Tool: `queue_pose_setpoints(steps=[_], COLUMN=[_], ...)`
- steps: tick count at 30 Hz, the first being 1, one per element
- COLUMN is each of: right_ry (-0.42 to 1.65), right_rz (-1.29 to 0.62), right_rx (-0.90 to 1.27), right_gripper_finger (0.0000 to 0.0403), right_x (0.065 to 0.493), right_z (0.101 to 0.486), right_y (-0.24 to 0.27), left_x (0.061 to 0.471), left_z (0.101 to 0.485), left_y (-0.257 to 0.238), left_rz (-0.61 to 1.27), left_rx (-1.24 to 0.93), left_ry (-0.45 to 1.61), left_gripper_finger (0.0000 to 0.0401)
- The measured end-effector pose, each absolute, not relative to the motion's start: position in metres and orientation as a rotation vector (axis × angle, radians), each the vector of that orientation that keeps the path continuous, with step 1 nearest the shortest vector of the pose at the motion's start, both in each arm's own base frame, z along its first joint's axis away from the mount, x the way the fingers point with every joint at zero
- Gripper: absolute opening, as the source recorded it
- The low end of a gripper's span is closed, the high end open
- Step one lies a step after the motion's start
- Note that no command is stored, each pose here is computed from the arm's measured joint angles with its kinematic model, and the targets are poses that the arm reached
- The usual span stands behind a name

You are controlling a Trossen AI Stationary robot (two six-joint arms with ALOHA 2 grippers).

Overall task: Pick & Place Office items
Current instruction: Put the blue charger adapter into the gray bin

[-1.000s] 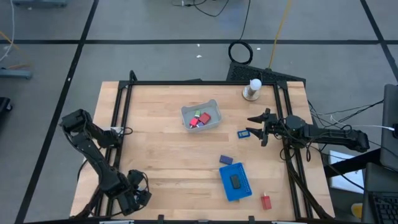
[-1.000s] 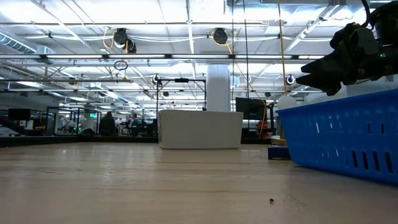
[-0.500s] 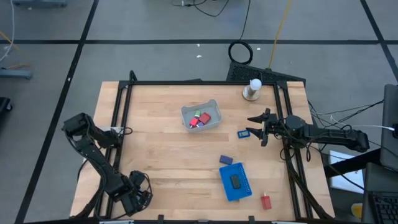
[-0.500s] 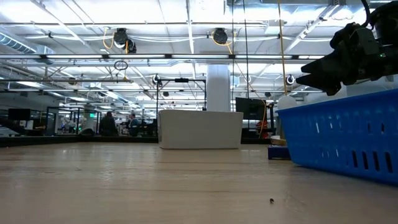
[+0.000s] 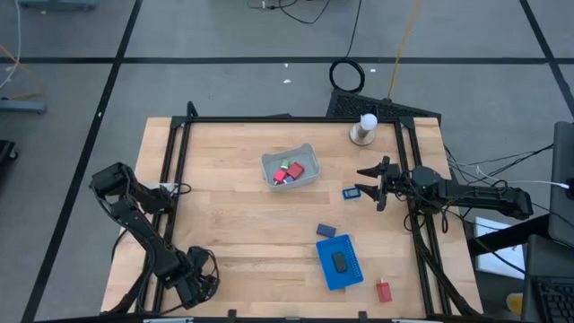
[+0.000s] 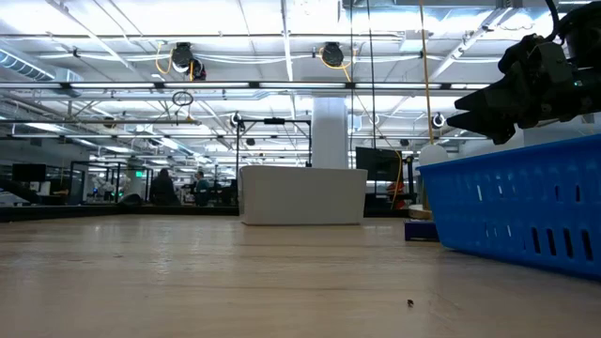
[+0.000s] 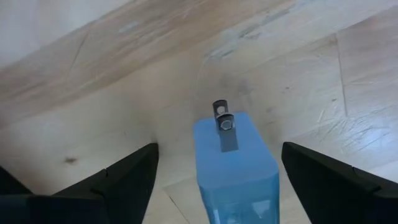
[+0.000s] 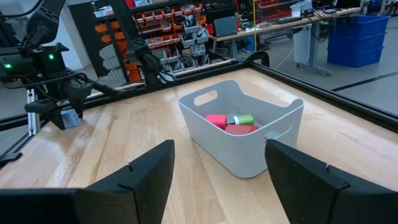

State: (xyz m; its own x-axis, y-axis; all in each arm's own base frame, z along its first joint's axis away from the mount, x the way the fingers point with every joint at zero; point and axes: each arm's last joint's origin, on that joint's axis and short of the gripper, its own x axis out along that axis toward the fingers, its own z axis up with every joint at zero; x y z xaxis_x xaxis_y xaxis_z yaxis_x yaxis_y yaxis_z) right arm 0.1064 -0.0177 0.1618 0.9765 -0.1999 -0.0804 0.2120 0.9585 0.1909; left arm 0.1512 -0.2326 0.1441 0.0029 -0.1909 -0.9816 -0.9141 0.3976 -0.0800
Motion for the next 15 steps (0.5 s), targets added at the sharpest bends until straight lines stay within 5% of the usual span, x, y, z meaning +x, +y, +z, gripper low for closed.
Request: queue_pose_setpoints(steps=[4, 11, 15], right_ry=[0.061, 0.061, 0.061], right_rz=[-0.209, -0.209, -0.209], right_rx=[0.2, 0.2, 0.2], right_gripper_finger=[0.0242, 0.0242, 0.0242], right_x=[0.1064, 0.1064, 0.1064], right_z=[0.1618, 0.1618, 0.1618], right_y=[-0.0177, -0.0177, -0.0176], left_x=[0.1492, 0.1463, 0.1465], left_z=[0.1438, 0.1436, 0.1441], left_y=[-0.2333, -0.2353, -0.2383], left_rz=[0.741, 0.658, 0.576], left_rx=[-1.008, -0.93, -0.892], left_ry=[1.493, 1.505, 1.497], left_gripper_finger=[0.0283, 0.0111, 0.011])
